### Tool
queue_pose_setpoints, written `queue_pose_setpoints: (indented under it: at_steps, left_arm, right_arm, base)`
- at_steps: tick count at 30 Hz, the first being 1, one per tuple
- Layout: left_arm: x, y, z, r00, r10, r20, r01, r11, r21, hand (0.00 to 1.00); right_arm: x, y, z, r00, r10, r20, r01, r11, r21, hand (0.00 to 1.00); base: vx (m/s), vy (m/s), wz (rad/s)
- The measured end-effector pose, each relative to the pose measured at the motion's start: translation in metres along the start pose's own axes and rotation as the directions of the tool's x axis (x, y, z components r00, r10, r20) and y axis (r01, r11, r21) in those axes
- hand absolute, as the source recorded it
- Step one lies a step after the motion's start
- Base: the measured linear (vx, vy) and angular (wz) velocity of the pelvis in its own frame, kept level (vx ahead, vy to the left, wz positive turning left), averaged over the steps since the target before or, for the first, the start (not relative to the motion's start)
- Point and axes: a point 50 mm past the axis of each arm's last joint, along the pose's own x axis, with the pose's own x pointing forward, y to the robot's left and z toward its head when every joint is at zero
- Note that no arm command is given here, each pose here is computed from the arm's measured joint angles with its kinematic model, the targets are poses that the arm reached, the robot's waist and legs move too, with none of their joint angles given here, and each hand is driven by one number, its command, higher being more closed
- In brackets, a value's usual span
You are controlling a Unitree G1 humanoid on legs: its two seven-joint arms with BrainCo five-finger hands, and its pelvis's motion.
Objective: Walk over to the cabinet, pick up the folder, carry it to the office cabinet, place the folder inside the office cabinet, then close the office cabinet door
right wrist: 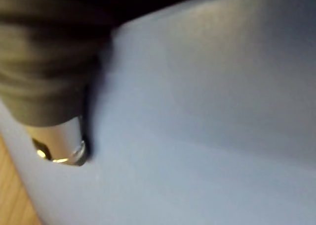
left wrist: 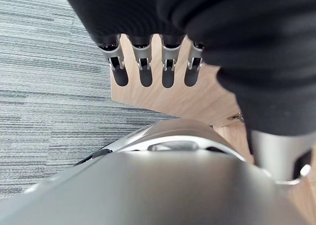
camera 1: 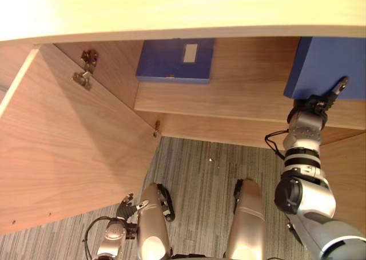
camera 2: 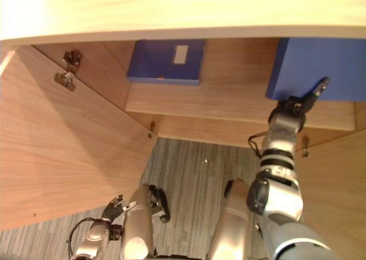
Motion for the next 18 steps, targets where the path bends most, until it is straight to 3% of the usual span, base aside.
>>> queue_pose_setpoints:
  at_steps: [10, 15, 16, 18]
  left_arm:
    - [-0.002, -0.002, 0.004, 1.000, -0.003, 0.021, 0.004, 0.997, -0.074, 0.00]
    - [-0.003, -0.002, 0.007, 0.999, -0.005, 0.040, 0.008, 0.996, -0.084, 0.00]
    - [-0.004, -0.002, 0.007, 0.999, -0.002, 0.045, 0.007, 0.996, -0.094, 0.00]
    - [-0.006, -0.001, 0.006, 0.999, 0.000, 0.048, 0.005, 0.994, -0.111, 0.00]
  right_arm:
    - [0.021, 0.066, 0.015, 0.999, 0.034, -0.008, -0.034, 0.994, -0.099, 1.00]
    - [0.022, 0.080, 0.006, 0.999, 0.010, -0.032, -0.015, 0.988, -0.157, 1.00]
    - [0.022, 0.082, 0.001, 0.999, -0.001, -0.044, -0.007, 0.986, -0.167, 0.00]
    - [0.022, 0.087, -0.004, 0.999, 0.006, -0.051, -0.016, 0.981, -0.194, 0.00]
  base:
    - [0.06, -0.039, 0.17]
    - [0.05, -0.092, 0.09]
    - [0.05, -0.090, 0.09]
    - [0.04, -0.077, 0.08]
